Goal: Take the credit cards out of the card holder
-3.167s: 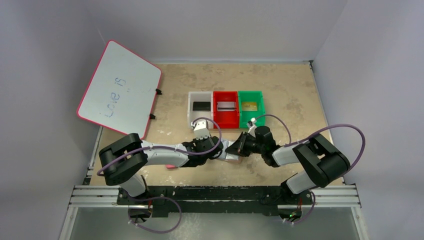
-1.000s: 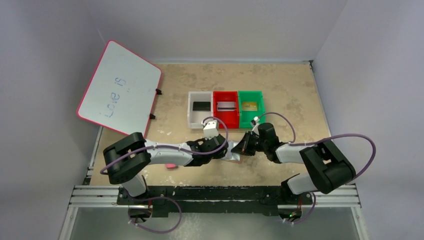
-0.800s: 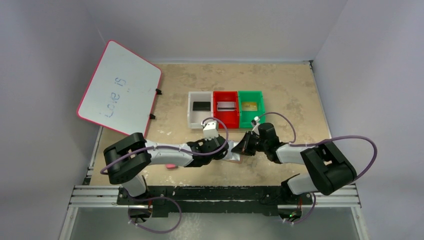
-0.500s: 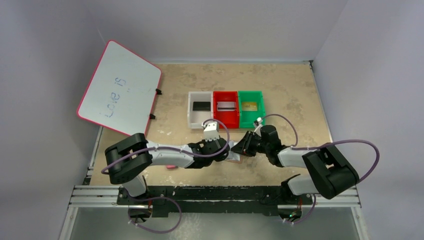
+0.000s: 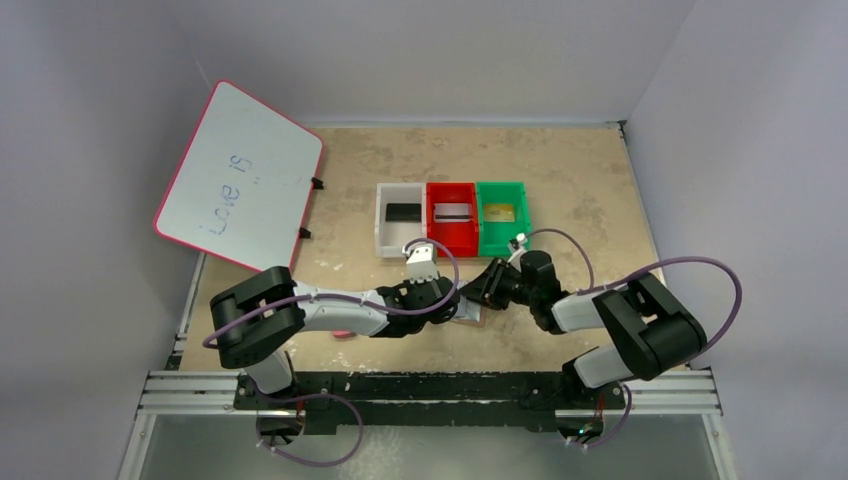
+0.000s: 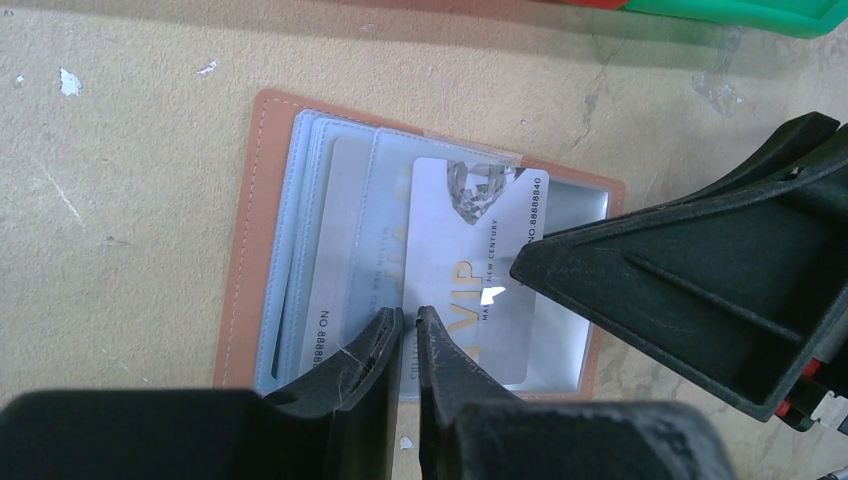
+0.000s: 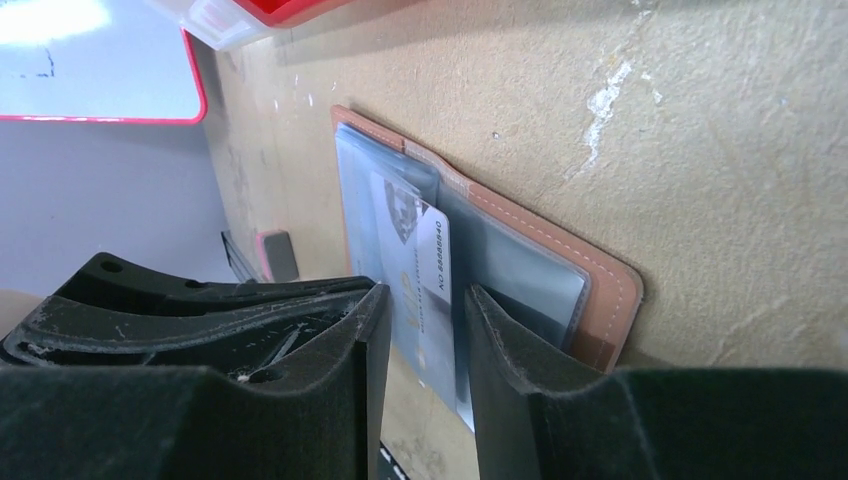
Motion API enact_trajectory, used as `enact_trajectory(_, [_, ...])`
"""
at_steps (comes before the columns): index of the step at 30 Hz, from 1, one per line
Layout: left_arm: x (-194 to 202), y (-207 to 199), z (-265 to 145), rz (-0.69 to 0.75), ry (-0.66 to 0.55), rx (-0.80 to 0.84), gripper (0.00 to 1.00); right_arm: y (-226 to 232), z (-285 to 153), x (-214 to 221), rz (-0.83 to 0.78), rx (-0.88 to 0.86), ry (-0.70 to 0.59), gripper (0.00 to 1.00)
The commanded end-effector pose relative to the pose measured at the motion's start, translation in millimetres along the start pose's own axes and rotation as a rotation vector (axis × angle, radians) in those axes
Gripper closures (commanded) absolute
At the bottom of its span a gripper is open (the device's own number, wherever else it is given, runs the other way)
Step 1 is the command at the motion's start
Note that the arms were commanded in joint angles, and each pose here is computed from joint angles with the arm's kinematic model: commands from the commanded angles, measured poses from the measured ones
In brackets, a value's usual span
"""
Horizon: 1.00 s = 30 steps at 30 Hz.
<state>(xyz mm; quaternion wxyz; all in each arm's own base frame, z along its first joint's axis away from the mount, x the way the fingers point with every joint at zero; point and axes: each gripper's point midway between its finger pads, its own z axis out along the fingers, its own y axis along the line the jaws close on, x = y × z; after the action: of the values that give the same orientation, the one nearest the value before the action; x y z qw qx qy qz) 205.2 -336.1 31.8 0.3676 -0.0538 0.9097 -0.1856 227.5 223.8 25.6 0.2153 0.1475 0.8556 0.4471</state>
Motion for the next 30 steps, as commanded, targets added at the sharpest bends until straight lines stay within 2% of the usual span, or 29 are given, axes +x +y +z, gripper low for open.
enact_trajectory(1, [17, 22, 1, 0.054, 0.048, -0.071, 0.89, -8, -3, -6, -0.006, 0.028, -0.056, 0.65])
enact_trajectory(4, [17, 21, 1, 0.053, 0.047, -0.071, 0.89, -9, -4, -4, -0.013, 0.022, -0.047, 0.7])
enact_trajectory(14, [14, 19, 0, 0.044, 0.04, -0.066, 0.89, 9, -4, 7, -0.03, -0.102, 0.002, 0.76])
enact_trajectory(21, [14, 19, 0, 0.043, 0.039, -0.066, 0.89, 9, -2, 9, -0.038, -0.118, 0.023, 0.8])
enact_trajectory(24, [13, 19, 0, 0.044, 0.038, -0.069, 0.89, 3, -1, 10, -0.029, -0.087, 0.025, 0.87])
enact_trajectory(27, [12, 19, -1, 0.043, 0.035, -0.07, 0.89, -3, -4, 15, -0.012, -0.063, 0.042, 0.99])
enact_trajectory(30, [11, 20, -2, 0.044, 0.033, -0.072, 0.89, -10, -6, 12, -0.016, -0.01, 0.024, 1.0])
